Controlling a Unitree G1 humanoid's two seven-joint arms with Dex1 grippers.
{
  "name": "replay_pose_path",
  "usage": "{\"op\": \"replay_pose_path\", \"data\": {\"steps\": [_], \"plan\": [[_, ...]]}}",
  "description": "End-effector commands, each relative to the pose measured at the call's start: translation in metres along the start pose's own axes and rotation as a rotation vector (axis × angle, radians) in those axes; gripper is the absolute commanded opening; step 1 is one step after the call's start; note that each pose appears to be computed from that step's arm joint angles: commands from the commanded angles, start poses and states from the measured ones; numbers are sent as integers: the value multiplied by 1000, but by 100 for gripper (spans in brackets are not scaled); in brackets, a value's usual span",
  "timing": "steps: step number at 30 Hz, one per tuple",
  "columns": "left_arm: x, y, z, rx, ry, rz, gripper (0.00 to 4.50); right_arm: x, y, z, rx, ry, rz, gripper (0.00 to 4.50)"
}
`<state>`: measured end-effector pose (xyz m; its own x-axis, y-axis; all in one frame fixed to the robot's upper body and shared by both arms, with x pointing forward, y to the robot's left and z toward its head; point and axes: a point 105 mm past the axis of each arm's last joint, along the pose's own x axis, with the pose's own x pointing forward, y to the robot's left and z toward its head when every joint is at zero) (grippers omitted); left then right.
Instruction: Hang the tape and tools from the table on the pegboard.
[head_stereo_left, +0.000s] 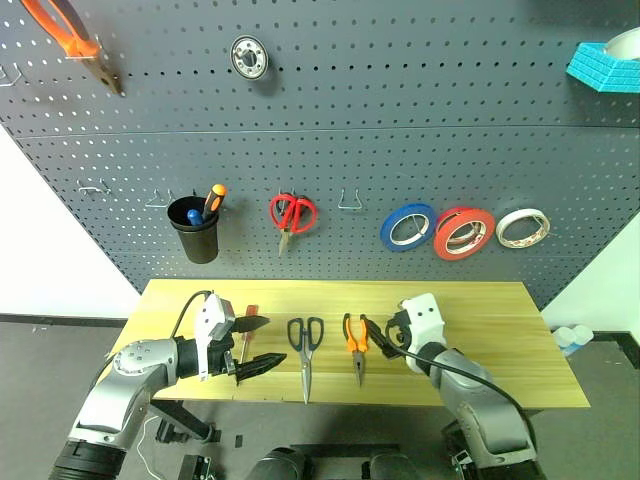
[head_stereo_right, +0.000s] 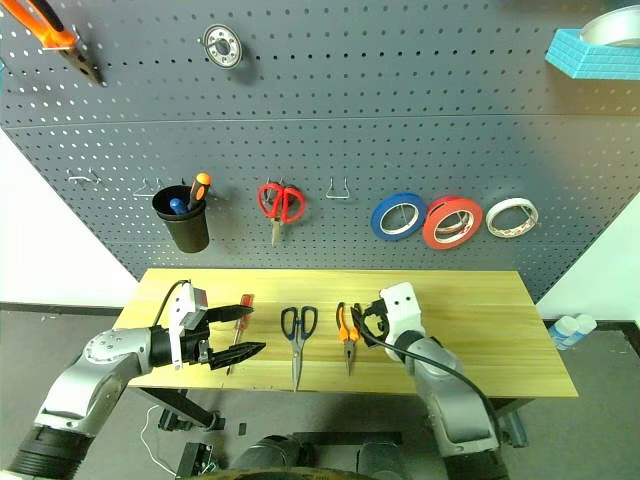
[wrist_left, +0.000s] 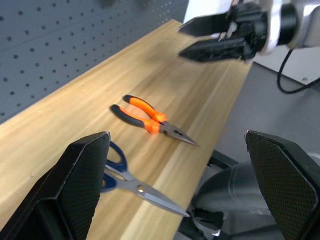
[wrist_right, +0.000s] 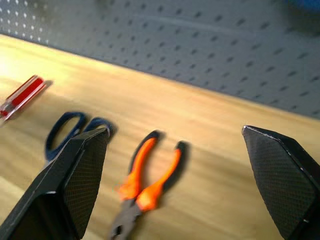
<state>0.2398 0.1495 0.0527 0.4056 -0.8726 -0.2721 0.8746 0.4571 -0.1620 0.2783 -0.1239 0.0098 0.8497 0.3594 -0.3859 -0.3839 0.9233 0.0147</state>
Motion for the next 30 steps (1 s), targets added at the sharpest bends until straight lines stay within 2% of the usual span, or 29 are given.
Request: {"op": "replay_pose_path", "data": {"steps": [1, 14, 30], "plan": [[-1, -10, 12, 26, -32, -6, 450, 7, 5, 8, -17, -17, -15, 447], [-16, -33, 5, -29, -25, 36, 450, 24, 8, -2, -72, 43, -59, 447], [-18, -50, 4, -64, -21, 39, 450, 30, 23, -10, -84, 100, -116, 447]]}}
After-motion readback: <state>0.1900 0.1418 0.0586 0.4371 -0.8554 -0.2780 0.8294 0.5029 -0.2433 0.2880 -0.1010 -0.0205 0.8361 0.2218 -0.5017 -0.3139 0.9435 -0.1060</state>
